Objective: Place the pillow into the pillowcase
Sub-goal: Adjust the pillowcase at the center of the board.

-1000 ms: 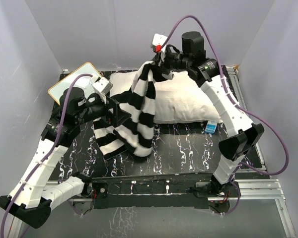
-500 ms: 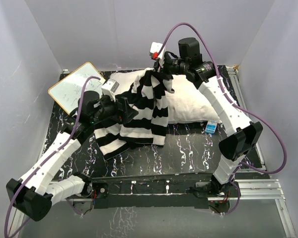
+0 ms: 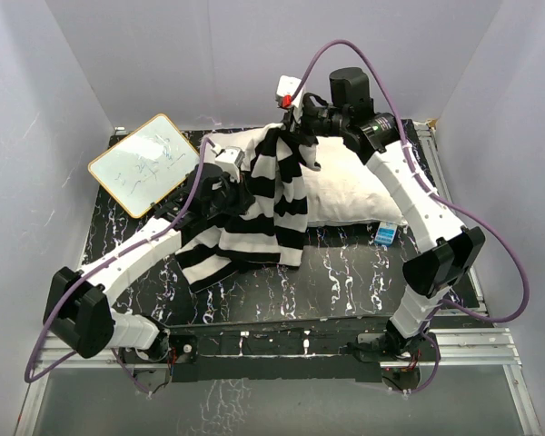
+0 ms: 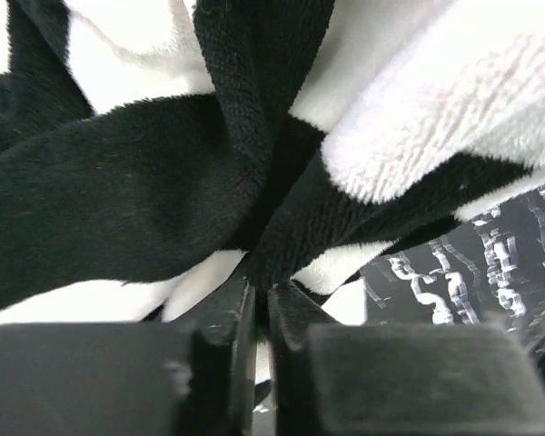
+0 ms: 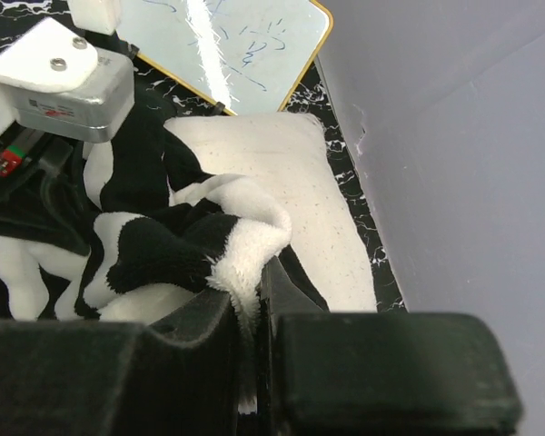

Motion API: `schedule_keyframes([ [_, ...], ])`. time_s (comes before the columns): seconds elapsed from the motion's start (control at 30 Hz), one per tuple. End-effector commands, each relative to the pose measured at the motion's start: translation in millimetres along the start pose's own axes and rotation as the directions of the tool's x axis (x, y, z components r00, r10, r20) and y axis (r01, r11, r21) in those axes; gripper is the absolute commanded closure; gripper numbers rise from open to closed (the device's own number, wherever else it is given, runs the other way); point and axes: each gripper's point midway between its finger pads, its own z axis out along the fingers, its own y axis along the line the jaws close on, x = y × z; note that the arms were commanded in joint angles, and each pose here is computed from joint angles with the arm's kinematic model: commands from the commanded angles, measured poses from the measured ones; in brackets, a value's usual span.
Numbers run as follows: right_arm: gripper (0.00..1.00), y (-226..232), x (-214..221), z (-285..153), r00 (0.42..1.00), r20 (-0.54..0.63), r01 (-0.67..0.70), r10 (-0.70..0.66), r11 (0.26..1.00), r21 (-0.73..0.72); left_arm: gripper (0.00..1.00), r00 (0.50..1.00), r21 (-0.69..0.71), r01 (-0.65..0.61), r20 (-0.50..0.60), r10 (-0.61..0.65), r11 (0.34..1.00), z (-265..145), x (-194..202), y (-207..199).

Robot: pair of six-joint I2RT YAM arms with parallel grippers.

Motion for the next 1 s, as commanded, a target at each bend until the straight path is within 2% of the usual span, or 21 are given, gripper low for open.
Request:
schedule_keyframes([
  [0.0, 0.92, -9.5, -32.9, -26.9, 0.996, 0.048, 0.074, -0.078, 0.994, 0.077, 1.0, 0.983, -0.045, -0.079, 0.162, 0.085, 0.996, -40.5, -58.2, -3.7],
  [0.2, 0.92, -16.8, -38.3, -29.2, 0.995, 0.047, 0.088, -0.093, 0.991, 0.102, 1.0, 0.949, -0.17, -0.124, 0.269, 0.167, 0.978, -119.6, -88.6, 12.2],
  [0.4, 0.92, -6.4, -48.3, -14.6, 0.992, 0.096, 0.083, -0.086, 0.996, 0.036, 1.0, 0.946, -0.207, -0.158, 0.249, 0.208, 0.966, -159.5, -94.2, 10.4],
  [0.5, 0.92, 3.5, -57.4, 7.3, 0.988, 0.119, 0.1, -0.099, 0.995, 0.001, 1.0, 0.934, -0.256, -0.186, 0.255, 0.252, 0.949, -184.2, -101.0, 13.9],
  [0.6, 0.92, 8.3, -76.4, 40.9, 0.979, 0.163, 0.124, -0.121, 0.992, -0.01, 1.0, 0.916, -0.369, -0.198, 0.259, 0.306, 0.908, -212.0, -112.5, 28.2],
  [0.67, 0.92, -1.7, -91.7, 72.4, 0.969, 0.216, 0.117, -0.12, 0.993, 0.026, 1.0, 0.909, -0.454, -0.191, 0.253, 0.331, 0.87, -227.9, -122.0, 39.7],
  [0.73, 0.92, -26.9, -120.7, 87.8, 0.945, 0.295, 0.103, -0.139, 0.986, 0.135, 1.0, 0.904, -0.528, -0.179, 0.246, 0.351, 0.83, -244.6, -133.1, 48.8],
  [0.83, 0.92, -64.5, -170.7, 79.7, 0.877, 0.442, 0.058, -0.19, 0.954, 0.295, 1.0, 0.879, -0.608, -0.136, 0.289, 0.378, 0.782, -281.4, -159.3, 52.2],
  [0.9, 0.92, -66.9, -183.5, 75.8, 0.852, 0.49, 0.034, -0.185, 0.953, 0.301, 1.0, 0.851, -0.593, -0.119, 0.353, 0.389, 0.797, -305.4, -177.0, 40.7],
  [0.97, 0.92, -61.3, -173.2, 84.5, 0.863, 0.482, 0.028, -0.151, 0.967, 0.254, 1.0, 0.825, -0.526, -0.129, 0.413, 0.385, 0.841, -317.0, -189.5, 21.7],
])
